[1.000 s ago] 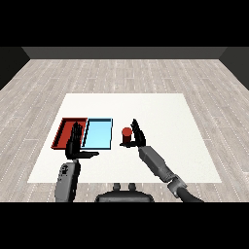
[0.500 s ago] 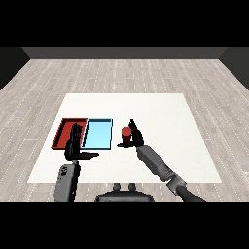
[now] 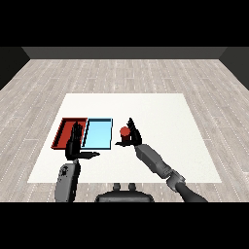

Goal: Pick the red can and put it in the red box

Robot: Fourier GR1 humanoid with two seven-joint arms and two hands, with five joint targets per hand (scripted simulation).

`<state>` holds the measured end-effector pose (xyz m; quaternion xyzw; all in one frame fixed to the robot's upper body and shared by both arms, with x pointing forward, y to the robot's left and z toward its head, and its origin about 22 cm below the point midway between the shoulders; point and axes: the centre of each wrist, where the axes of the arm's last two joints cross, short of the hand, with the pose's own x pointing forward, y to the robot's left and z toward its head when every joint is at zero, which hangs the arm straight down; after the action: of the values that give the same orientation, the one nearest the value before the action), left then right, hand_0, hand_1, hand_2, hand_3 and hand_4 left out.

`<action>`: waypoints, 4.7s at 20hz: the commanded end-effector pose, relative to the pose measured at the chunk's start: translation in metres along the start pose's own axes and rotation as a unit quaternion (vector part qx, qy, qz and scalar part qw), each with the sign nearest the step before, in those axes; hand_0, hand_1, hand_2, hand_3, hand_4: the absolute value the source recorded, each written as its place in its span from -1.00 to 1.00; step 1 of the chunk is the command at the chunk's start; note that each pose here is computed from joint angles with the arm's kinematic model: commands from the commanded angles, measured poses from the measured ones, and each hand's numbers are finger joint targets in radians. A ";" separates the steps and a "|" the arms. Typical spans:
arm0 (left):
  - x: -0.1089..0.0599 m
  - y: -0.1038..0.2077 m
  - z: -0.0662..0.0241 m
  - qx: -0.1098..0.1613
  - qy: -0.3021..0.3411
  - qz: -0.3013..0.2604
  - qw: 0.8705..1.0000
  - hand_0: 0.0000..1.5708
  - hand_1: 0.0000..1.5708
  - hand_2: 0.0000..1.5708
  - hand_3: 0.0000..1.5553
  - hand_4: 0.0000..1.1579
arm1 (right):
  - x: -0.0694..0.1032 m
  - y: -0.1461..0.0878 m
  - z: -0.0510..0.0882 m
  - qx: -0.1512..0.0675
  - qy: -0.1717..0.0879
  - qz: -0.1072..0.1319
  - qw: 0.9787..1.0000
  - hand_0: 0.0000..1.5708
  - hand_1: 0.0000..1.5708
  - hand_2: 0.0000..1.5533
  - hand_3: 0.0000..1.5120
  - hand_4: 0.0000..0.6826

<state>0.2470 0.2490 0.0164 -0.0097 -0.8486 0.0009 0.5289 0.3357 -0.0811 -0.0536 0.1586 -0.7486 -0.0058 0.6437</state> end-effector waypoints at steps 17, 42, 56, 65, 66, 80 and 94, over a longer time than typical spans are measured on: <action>-0.009 -0.003 -0.0060 0.005 -0.006 -0.007 1.000 -1.00 -1.00 -1.00 -1.00 -1.00 | 0.010 0.003 -0.022 -0.085 0.087 0.107 0.987 1.00 1.00 0.92 0.89 0.68; 0.006 -0.043 0.0029 -0.039 0.005 0.001 0.999 -1.00 -1.00 -1.00 -1.00 -1.00 | 0.097 -0.002 -0.022 -0.095 -0.066 0.132 0.984 0.99 0.99 0.89 0.85 0.79; 0.029 -0.081 -0.0277 -0.136 0.021 0.036 0.990 -1.00 -1.00 -1.00 -1.00 -1.00 | 0.168 0.009 0.027 -0.085 -0.151 0.115 0.978 1.00 1.00 0.88 0.85 0.83; 0.035 -0.119 -0.0175 -0.156 0.057 0.066 0.984 -1.00 -1.00 -1.00 -1.00 -1.00 | 0.162 0.007 0.017 -0.068 -0.175 0.108 0.976 1.00 1.00 0.91 0.89 0.90; 0.020 -0.123 -0.0199 -0.162 0.056 0.069 0.983 -1.00 -1.00 -1.00 -1.00 -1.00 | 0.158 0.002 0.026 -0.062 -0.172 0.105 0.978 1.00 1.00 0.91 0.88 0.85; 0.009 -0.152 -0.0158 -0.186 0.120 0.097 0.970 -1.00 -1.00 -1.00 -1.00 -1.00 | 0.156 0.018 0.020 -0.048 -0.174 0.113 0.977 1.00 1.00 0.91 0.88 0.92; 0.003 -0.170 -0.0352 -0.200 0.140 0.119 0.962 -1.00 -1.00 -1.00 -1.00 -1.00 | 0.158 0.030 0.040 -0.017 -0.194 0.111 0.974 1.00 1.00 0.91 0.86 0.83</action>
<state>0.2757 0.0801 0.0238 -0.2110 -0.7464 -0.1062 0.6222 0.2797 -0.0900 0.1040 0.0590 -0.8692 0.0132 0.4908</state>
